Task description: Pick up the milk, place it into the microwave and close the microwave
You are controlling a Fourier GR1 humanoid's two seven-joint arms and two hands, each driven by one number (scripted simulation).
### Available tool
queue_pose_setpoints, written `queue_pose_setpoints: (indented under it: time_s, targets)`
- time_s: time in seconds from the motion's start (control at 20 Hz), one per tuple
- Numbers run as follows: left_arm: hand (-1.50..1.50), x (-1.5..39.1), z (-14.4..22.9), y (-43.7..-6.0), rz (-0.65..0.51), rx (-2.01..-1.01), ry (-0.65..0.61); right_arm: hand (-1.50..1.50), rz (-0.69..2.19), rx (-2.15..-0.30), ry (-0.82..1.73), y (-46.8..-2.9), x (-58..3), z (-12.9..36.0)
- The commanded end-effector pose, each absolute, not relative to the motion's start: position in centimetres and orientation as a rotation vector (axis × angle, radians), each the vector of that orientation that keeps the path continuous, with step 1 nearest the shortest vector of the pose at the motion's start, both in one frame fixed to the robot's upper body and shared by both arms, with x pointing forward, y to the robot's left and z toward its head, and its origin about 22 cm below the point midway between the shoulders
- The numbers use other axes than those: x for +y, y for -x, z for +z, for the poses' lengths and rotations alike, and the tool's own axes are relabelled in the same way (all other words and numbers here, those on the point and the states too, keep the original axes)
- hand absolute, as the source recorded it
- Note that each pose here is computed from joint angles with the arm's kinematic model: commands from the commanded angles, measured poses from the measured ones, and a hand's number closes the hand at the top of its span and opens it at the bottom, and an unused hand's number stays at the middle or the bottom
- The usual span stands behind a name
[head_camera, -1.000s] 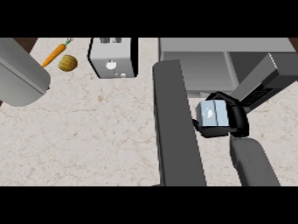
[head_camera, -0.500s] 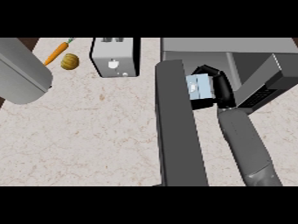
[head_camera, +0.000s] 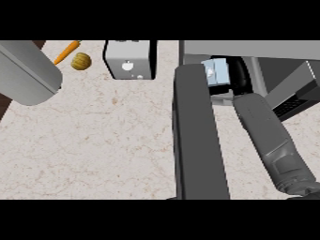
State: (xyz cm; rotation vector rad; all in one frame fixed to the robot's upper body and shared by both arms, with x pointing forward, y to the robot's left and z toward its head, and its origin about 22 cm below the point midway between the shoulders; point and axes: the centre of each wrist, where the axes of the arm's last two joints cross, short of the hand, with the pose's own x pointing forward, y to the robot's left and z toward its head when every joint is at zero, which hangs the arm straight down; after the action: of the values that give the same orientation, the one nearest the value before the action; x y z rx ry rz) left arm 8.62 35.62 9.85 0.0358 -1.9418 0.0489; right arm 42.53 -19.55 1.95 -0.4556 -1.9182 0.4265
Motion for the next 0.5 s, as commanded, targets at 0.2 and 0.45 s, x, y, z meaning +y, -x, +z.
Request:
queue_pose_setpoints:
  time_s: [0.2,0.45]
  targets:
    - [-1.5,36.6,8.8,-10.2,0.046,-1.954,-0.015,1.5,0.396,-1.91,0.655,-43.7,-21.5,3.1]
    - [-1.5,35.3,9.7,-10.6,0.023,-1.957,0.01,1.5,0.413,-1.959,0.858,-44.4,-21.7,4.7]
